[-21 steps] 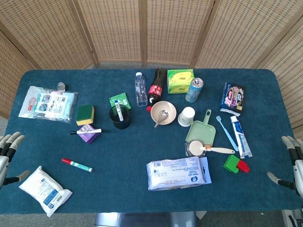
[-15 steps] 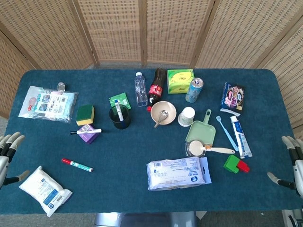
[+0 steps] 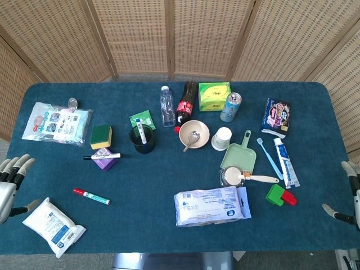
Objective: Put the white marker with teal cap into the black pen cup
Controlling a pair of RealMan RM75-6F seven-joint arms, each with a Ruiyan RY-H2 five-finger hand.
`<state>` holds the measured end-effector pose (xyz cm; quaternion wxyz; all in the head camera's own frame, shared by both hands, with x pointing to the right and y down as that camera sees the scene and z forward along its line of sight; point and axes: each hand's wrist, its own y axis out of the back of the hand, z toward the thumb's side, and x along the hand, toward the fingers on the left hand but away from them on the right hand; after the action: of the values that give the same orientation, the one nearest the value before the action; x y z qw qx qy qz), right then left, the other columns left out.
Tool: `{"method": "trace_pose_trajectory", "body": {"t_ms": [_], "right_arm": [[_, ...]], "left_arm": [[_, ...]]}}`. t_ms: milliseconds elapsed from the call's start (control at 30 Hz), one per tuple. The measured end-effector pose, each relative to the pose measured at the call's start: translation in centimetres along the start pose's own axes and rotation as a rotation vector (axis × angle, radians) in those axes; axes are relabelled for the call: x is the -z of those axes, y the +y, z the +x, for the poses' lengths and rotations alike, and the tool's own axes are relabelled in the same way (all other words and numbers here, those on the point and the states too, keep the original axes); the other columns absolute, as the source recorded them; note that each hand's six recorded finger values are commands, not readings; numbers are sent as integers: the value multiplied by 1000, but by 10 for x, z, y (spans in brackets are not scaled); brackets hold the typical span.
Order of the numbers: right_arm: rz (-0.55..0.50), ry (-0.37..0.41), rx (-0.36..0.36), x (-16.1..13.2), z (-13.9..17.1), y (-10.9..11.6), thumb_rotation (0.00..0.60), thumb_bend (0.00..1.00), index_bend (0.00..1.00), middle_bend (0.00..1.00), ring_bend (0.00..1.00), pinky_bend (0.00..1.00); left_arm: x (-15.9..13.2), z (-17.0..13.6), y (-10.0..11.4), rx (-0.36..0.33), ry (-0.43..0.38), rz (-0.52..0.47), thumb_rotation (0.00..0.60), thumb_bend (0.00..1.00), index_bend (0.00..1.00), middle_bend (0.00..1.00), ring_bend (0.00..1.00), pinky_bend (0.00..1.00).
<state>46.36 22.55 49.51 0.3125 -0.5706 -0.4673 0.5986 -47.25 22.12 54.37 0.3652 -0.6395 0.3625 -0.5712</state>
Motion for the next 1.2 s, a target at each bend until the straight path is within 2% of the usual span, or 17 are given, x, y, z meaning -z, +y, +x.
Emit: {"method": "trace_pose_trajectory", "body": {"t_ms": [100,267,467,633,767,1200], "right_arm": [[-4,2,3,0,0,1,600,0,0,0,0,0],[-8,2,3,1,1,1,600,0,0,0,0,0],[-14,5,4,1,2,3,600,0,0,0,0,0],[-22,2,7,3,2,4,600,0,0,0,0,0],[-28,3,6,3,2,5,600,0,0,0,0,0],[-42,8,-2,4,3,5,600,0,0,0,0,0]], "left_arm": [[0,6,-9,20,-7,3,600,105,143,0,0,0],[1,13,-30,97,-15,24,600,280,178,0,0,0],[-7,22,-58,193,-48,92,600,359,208,0,0,0],[-18,25,-72,230,-80,141,600,370,220,0,0,0],[-30,27,-84,250,-104,162,600,383,272,0,0,0],[-68,40,-107,264,-176,198,600,383,311,0,0,0]]}}
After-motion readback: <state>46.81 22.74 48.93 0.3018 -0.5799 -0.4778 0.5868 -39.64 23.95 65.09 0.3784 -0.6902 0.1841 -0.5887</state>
